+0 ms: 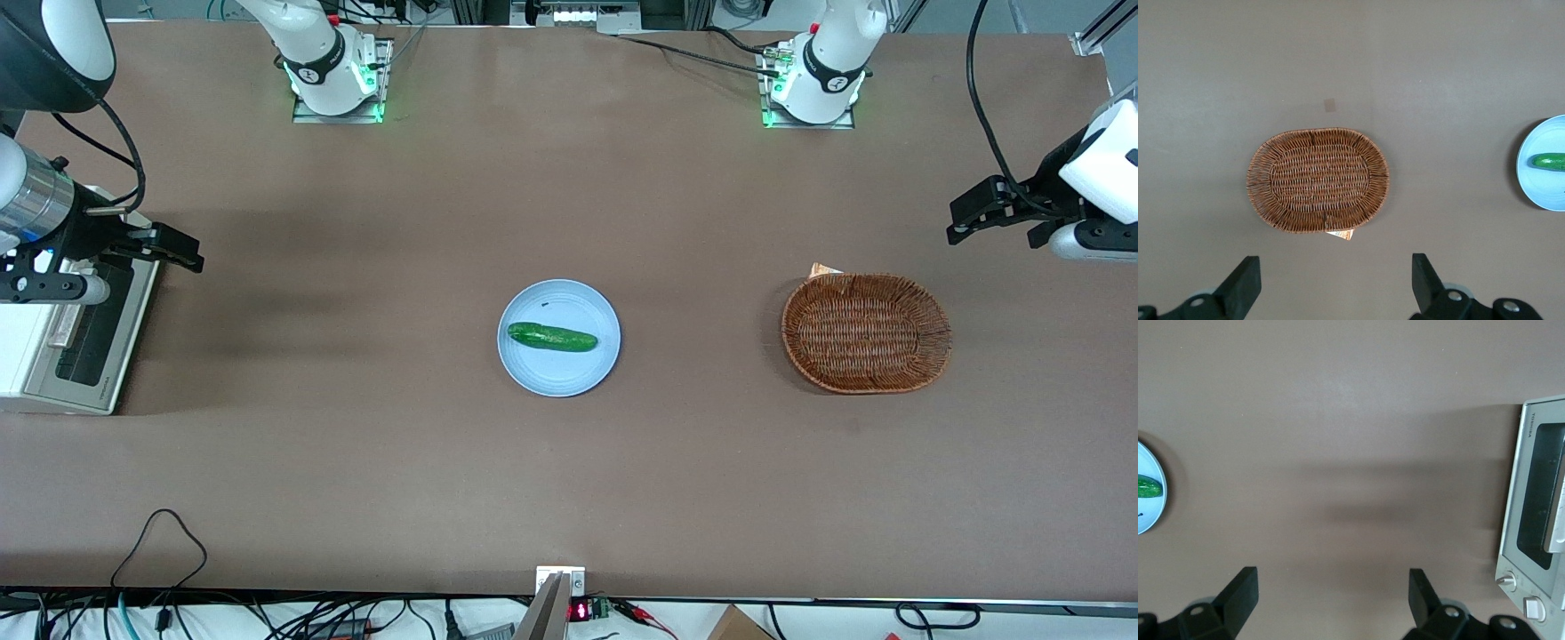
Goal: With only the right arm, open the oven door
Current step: 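Move the right gripper toward the white toaster oven's door handle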
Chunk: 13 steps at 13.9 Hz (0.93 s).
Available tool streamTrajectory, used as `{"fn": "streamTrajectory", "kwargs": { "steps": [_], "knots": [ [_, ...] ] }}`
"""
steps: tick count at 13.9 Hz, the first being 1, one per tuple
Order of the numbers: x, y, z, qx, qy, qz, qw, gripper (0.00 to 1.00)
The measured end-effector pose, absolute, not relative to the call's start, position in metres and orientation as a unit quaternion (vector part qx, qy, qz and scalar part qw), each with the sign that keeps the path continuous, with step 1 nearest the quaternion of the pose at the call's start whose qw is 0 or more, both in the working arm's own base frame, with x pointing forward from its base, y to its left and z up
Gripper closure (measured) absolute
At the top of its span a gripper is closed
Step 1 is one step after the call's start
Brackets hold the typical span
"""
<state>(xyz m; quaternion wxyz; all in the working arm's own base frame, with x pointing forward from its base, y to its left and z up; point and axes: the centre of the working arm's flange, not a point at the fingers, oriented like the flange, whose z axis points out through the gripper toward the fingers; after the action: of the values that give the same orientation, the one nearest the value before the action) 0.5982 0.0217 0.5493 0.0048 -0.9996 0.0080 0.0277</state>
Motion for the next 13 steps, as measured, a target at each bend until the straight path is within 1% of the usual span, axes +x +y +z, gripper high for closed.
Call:
{"fn": "streamTrajectory", "kwargs": {
  "steps": [6, 10, 13],
  "knots": [
    [0.5982, 0.0216, 0.5488, -1.0, 0.008, 0.029, 0.005, 0.0],
    [0.5982, 0.0196, 0.5469, -0.999, 0.008, 0.03, -0.005, 0.0],
    [0.5978, 0.0195, 0.5461, -0.999, 0.009, 0.033, -0.005, 0.0]
  ]
}}
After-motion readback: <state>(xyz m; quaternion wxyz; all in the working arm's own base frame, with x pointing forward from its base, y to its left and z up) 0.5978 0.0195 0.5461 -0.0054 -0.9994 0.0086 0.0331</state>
